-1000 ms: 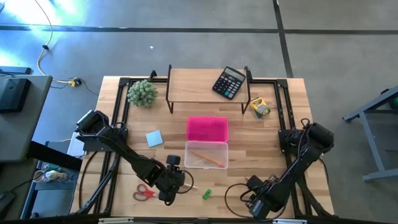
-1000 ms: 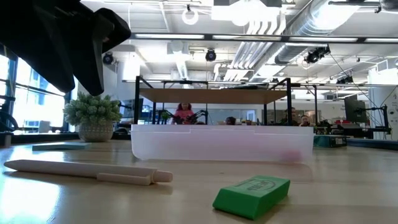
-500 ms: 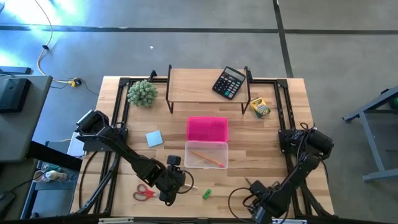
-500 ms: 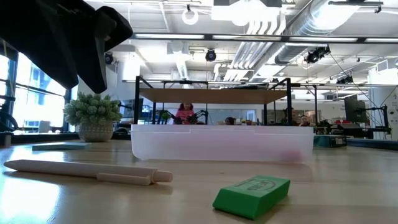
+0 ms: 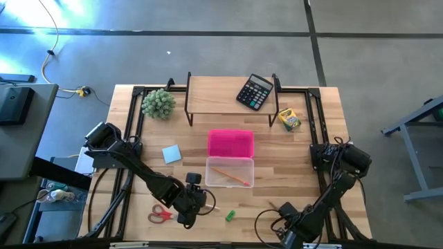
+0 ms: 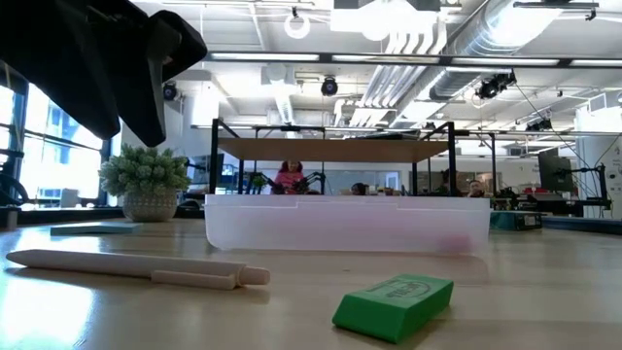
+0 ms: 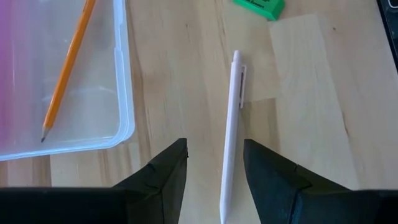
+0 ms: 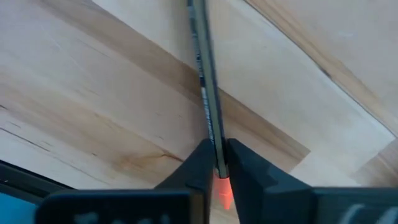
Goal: Pack school essentials
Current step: Put the black pencil into the transparent bin
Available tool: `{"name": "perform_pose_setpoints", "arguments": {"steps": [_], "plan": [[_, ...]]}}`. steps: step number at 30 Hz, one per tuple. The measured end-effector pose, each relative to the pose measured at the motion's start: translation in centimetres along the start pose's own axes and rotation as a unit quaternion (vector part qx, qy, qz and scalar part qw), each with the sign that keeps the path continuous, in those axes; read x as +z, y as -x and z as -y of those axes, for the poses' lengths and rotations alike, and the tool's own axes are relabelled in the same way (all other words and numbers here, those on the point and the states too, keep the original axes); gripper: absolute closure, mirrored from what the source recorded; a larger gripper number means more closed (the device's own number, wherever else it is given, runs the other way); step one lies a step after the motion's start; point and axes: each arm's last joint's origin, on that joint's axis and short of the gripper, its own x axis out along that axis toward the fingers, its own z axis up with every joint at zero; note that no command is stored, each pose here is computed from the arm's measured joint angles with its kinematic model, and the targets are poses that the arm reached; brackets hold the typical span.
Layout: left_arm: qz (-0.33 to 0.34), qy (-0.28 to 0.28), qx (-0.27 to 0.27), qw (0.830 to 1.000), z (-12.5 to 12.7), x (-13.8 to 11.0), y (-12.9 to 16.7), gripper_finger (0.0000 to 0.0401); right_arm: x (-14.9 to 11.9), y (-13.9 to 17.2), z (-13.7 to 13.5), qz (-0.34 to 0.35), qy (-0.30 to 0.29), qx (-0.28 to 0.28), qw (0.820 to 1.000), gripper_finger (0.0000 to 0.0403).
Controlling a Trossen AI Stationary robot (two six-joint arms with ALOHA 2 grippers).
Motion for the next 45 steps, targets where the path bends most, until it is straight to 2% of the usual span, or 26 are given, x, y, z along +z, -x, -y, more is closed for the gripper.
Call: {"name": "perform_pose_setpoints", "arguments": {"steps": [4,18,23,30,38,45], "plan": [[0.000,0.001,0.000,1.000,0.0,0.0,0.0,0.0256,0.0,-0.3,-0.1,-0.004,0.000,-0.006,1.000,0.0396],[-0.029,-0.012,0.013,0.999,-0.3,-0.7,0.5,0.0256,0.1,0.0,-0.1,0.025,0.002,0.017,1.000,0.0399],[-0.041,-0.018,0.017,0.999,-0.5,-0.9,1.4,0.0256,0.3,0.3,-0.4,0.054,0.001,0.037,0.998,0.0399],[-0.067,-0.026,0.040,0.997,-1.2,-1.6,2.4,0.0256,1.5,1.9,-2.2,0.119,0.021,0.095,0.988,0.0399],[-0.107,-0.034,0.052,0.992,-1.7,-2.4,2.9,0.0256,5.1,4.9,-4.7,0.193,0.086,0.125,0.969,0.0399],[-0.150,-0.035,0.069,0.986,-2.1,-3.2,3.2,0.0256,11.3,7.5,-6.2,0.248,0.168,0.104,0.948,0.0399]]}}
